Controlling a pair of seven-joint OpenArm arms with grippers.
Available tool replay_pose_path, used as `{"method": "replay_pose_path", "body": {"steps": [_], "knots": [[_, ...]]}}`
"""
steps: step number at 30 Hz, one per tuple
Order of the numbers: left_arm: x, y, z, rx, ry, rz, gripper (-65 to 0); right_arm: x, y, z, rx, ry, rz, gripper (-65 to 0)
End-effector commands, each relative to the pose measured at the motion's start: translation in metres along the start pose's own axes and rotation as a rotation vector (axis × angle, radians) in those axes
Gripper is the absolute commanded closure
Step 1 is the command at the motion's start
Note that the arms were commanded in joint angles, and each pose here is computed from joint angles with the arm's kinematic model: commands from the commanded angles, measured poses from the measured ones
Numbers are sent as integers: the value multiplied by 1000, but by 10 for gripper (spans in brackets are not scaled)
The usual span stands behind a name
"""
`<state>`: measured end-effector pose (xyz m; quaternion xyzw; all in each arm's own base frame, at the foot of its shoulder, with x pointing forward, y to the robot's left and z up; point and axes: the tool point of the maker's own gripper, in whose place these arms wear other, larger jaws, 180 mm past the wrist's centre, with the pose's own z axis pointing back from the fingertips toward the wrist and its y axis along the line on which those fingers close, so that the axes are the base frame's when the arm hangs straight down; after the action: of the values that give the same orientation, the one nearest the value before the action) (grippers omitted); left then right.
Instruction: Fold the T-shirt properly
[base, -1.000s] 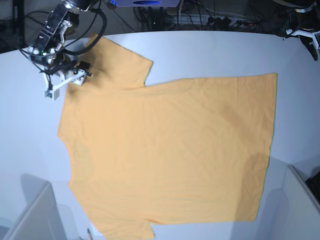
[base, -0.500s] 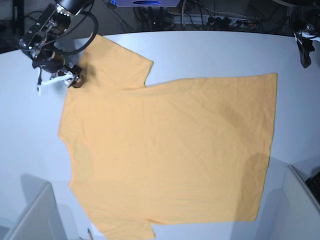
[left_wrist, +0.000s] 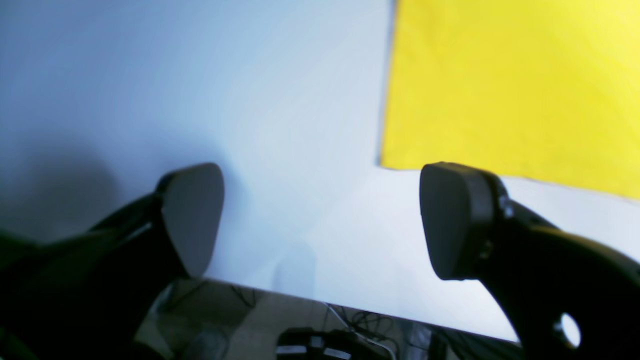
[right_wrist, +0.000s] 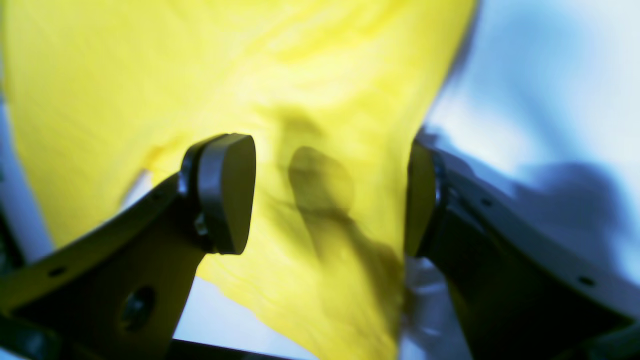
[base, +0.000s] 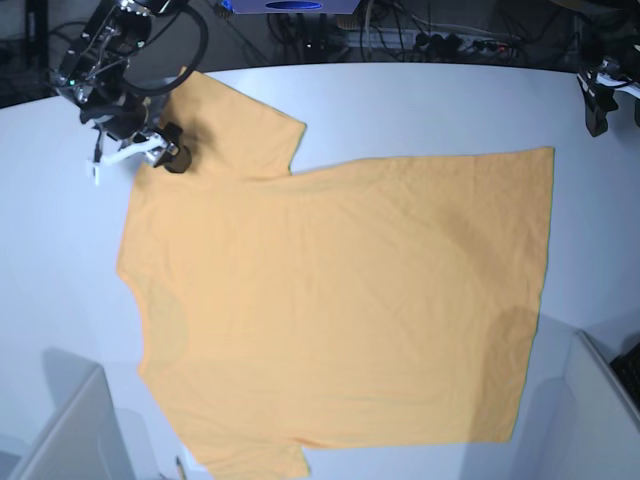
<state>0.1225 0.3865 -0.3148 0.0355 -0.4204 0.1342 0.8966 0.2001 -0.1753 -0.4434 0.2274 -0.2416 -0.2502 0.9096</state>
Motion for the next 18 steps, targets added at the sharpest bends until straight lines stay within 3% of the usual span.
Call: {"method": "replay_pose_path", "body": {"steps": [1,3,4,8,14,18], "knots": [[10,1,1,-10,-32,-9,-594,-52,-27,-2,-119,208,-26,-402],[8,4,-5,-9,-34,16,-594,-58,-29,-5,-117,226,-39,-356],[7,6,-7,-6,-29,24,-594,-62,-30,-6,-117,236,-47,-302],[1,5,-16,-13,20,48,-594,-65,-33,-8,-117,247,-60,0],[-19,7,-41,-32,88,157,-592,-63,-32,-7,-118,241,-52,0],[-38,-23,-63,-122,165,165,-587,-62,-34,-7,-122,239,-54,0]]}}
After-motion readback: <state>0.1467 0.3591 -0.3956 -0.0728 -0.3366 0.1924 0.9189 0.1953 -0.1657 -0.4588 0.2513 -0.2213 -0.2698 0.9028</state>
